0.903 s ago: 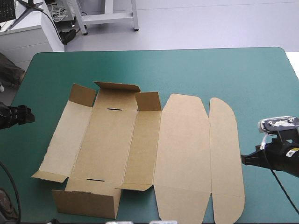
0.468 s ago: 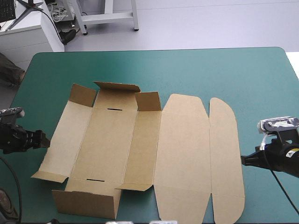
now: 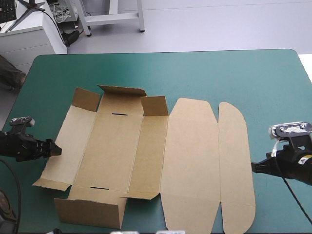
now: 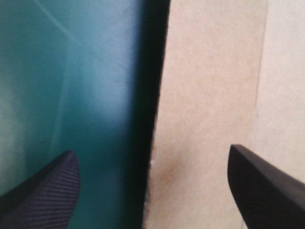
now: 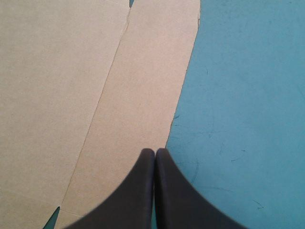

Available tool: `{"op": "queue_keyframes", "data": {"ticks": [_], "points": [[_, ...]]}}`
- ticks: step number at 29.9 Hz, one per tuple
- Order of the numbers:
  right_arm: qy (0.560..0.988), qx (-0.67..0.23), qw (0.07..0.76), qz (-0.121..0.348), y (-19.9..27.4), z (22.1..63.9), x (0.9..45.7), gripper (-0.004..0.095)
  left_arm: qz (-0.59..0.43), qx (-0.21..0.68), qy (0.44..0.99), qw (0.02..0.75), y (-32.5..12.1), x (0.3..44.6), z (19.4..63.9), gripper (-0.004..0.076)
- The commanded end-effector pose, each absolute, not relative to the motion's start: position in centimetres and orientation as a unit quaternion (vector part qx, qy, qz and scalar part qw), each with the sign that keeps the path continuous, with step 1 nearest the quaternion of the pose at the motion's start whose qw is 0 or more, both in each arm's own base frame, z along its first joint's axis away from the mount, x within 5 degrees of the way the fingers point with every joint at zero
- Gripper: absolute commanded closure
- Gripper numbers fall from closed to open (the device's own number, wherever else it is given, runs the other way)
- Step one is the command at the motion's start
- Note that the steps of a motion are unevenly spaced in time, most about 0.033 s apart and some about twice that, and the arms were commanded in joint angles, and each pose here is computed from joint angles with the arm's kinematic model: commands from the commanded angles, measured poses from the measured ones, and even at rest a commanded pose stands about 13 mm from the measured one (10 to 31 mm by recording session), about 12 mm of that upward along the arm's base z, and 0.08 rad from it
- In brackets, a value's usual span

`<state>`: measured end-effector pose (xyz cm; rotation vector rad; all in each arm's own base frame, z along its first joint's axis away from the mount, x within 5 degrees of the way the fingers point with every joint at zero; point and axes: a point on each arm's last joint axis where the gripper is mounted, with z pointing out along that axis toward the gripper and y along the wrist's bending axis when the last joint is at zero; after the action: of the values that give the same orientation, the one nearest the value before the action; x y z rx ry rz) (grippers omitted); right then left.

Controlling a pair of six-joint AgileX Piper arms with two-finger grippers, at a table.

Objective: Fold the box

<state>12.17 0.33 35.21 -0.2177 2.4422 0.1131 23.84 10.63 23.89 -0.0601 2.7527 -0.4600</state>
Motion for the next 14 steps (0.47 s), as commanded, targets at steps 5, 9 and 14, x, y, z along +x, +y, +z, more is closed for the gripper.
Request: {"op": "queue_keyframes", "data": {"ticks": [5,9,14], "points": [[0.925,-0.084,0.369,0.042,0.4,36.2,12.4,0.0927,-0.293,-0.009,0.947,0.134,9.3,24.7,22.8,0.0126],[0.924,-0.083,0.370,0.042,0.4,36.2,12.4,0.0926,-0.323,-0.010,0.938,0.122,9.0,24.8,22.5,0.0126],[0.923,-0.083,0.373,0.041,0.3,36.2,12.5,0.0927,-0.333,0.015,0.936,0.112,7.4,25.4,22.6,0.0126]]}}
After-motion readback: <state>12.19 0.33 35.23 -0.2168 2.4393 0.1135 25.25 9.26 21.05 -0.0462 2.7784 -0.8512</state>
